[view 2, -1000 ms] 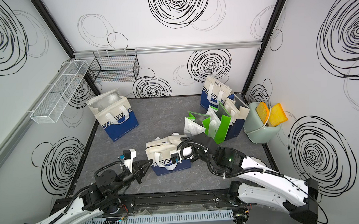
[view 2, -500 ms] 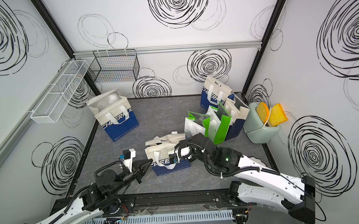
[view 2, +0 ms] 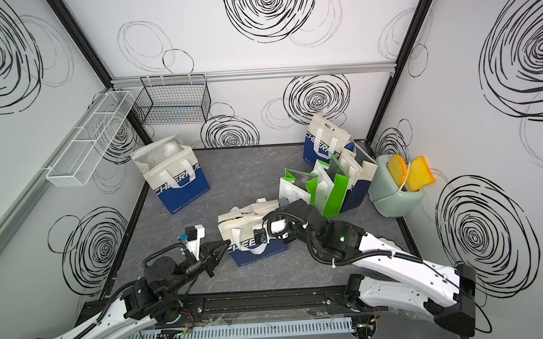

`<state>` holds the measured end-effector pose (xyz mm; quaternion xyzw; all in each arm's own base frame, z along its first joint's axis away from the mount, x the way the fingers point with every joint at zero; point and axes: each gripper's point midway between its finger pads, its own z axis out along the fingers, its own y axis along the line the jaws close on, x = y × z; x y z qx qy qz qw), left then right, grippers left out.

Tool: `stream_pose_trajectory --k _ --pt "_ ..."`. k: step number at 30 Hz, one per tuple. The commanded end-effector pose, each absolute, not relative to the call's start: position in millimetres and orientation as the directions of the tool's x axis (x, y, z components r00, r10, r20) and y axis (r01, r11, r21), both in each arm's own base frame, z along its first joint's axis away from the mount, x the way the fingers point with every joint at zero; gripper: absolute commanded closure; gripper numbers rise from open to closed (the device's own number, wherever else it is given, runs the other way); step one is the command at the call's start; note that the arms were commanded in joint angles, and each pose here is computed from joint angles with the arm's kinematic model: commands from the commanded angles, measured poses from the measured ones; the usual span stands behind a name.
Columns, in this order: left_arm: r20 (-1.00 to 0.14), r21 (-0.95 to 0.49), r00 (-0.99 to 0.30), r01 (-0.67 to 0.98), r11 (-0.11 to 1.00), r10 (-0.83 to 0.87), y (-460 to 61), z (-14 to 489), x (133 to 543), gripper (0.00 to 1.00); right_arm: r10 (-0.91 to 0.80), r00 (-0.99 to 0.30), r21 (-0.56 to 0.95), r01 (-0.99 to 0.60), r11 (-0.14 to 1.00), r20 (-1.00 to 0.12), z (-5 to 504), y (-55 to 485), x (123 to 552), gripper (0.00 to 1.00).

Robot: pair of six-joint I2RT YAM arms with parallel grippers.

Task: Open the takeout bag
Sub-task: Open the takeout bag at the center of the board.

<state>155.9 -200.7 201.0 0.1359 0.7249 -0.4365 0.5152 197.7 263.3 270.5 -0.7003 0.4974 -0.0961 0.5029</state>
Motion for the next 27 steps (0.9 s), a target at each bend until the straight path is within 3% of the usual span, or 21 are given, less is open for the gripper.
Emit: stream_pose_trajectory --k 1,27 --pt "-0.867 -0.489 -0.436 0.655 0.576 -0.239 -203 199 154 1.0 -0.751 0.484 -0.815 -0.566 0.124 -0.45 319 269 202 1.0" --pt "-0.872 -0.48 -0.431 0.66 0.579 -0.232 -203 200 152 1.0 -0.639 0.392 -0.703 -0.621 0.346 -0.661 375 282 207 1.0"
